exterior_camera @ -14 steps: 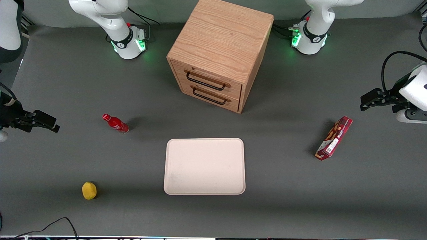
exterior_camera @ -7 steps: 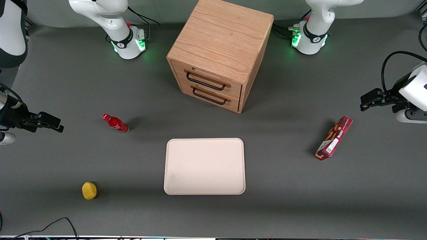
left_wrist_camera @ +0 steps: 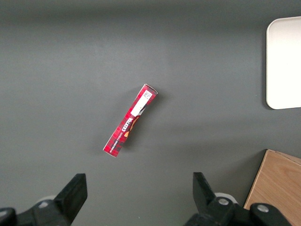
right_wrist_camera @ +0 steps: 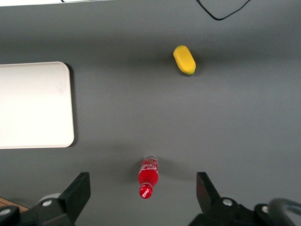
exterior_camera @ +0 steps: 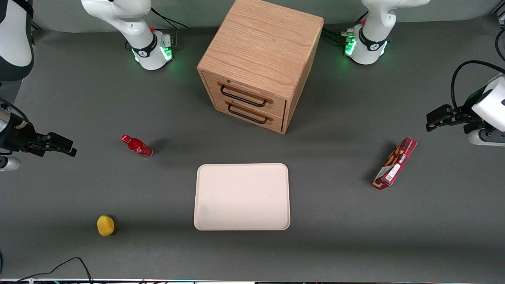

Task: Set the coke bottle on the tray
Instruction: 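Move the open right gripper down over the red Coca-Cola bottle, then close the right gripper around the red bottle's body, then lift the bottle and carry it onto the cream tray, then lower the bottle onto the tray and open the right gripper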

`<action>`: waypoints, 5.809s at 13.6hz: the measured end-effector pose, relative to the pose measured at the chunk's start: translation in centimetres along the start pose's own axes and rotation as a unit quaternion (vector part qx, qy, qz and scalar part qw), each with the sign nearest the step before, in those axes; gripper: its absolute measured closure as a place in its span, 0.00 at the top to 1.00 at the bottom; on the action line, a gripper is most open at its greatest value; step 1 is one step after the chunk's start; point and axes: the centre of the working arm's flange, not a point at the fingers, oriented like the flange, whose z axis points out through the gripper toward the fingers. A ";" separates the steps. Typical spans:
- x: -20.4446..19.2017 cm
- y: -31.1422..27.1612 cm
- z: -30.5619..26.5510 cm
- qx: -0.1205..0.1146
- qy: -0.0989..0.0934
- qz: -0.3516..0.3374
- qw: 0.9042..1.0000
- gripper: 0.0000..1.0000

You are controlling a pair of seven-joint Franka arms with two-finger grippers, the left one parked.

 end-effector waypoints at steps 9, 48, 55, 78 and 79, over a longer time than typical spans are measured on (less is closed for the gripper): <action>2.8 -5.4 8.3 0.011 -0.012 -0.035 0.999 0.95; -13.9 -2.5 23.0 0.026 -0.012 -0.036 0.999 0.32; -5.4 -14.7 19.0 0.066 0.004 -0.045 0.997 0.32; 6.2 -29.4 24.6 0.046 0.058 -0.043 0.996 0.80; 6.3 -29.4 23.8 0.047 0.064 -0.042 0.996 0.91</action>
